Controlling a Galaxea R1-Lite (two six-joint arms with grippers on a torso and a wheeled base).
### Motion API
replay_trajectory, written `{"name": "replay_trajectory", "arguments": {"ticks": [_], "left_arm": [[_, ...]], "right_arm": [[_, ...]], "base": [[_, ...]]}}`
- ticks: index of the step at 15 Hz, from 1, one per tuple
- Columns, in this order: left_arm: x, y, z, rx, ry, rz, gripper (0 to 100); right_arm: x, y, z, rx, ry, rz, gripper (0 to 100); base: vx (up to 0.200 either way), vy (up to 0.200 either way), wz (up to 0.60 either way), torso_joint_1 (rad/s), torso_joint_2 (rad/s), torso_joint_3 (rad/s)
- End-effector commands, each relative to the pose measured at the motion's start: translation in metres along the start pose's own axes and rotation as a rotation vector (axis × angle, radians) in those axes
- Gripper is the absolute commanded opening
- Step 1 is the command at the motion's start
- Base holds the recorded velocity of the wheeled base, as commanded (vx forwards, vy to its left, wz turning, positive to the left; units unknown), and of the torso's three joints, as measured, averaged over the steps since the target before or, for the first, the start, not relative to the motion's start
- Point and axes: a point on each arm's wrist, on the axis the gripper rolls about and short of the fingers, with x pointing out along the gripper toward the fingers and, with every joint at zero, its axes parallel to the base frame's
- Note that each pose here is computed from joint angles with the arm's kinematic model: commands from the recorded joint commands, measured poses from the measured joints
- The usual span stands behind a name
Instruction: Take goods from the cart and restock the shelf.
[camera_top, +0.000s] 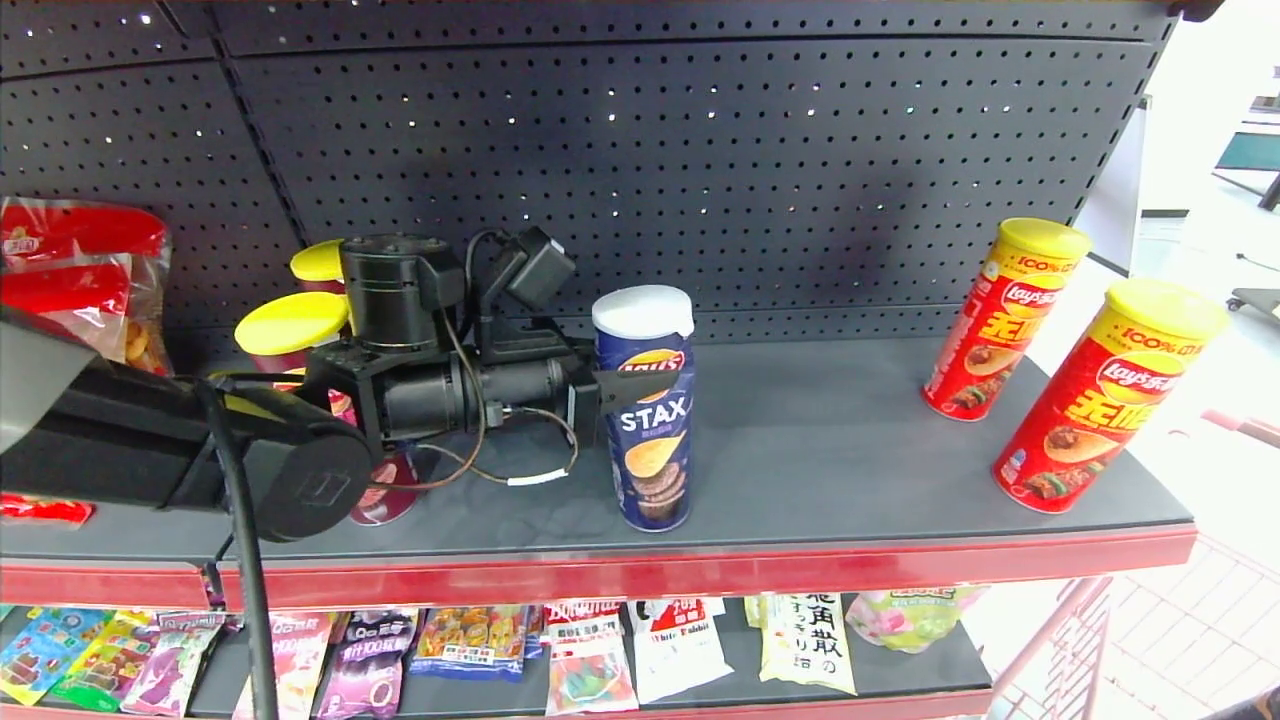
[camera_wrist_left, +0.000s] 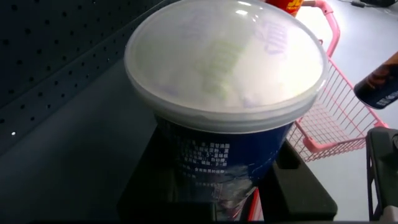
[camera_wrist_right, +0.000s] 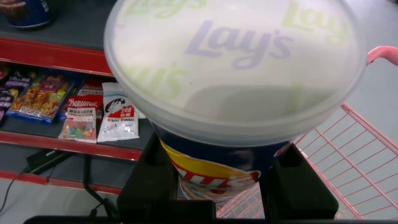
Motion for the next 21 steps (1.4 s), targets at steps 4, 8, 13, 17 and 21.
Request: {"name": "replay_trajectory", "arguments": {"ticks": [4, 8, 13, 17, 21], "left_arm": [[-0.003, -0.007, -0.008, 0.000, 0.015, -0.026, 0], [-0.003, -0.010, -0.014, 0.009, 0.015, -0.041, 0], [-0.005, -0.013, -0.009, 0.011, 0.003, -0.054, 0], [-0.007, -0.016, -0.006, 0.010, -0.005, -0.057, 0], [-0.008, -0.017, -0.009, 0.004, 0.005, -0.057, 0]], "right_arm": [[0.001, 0.000, 0.000, -0.001, 0.009, 0.001, 0], [0.002, 0.000, 0.001, -0.001, 0.015, 0.003, 0], [0.002, 0.000, 0.001, -0.001, 0.015, 0.003, 0], [0.002, 0.000, 0.001, -0.001, 0.015, 0.003, 0], [0.002, 0.000, 0.001, -0.001, 0.014, 0.003, 0]], "base": [[0.000, 0.000, 0.00, 0.000, 0.00, 0.000], [0.000, 0.000, 0.00, 0.000, 0.00, 0.000], [0.000, 0.000, 0.00, 0.000, 0.00, 0.000], [0.000, 0.000, 0.00, 0.000, 0.00, 0.000], [0.000, 0.000, 0.00, 0.000, 0.00, 0.000]]}}
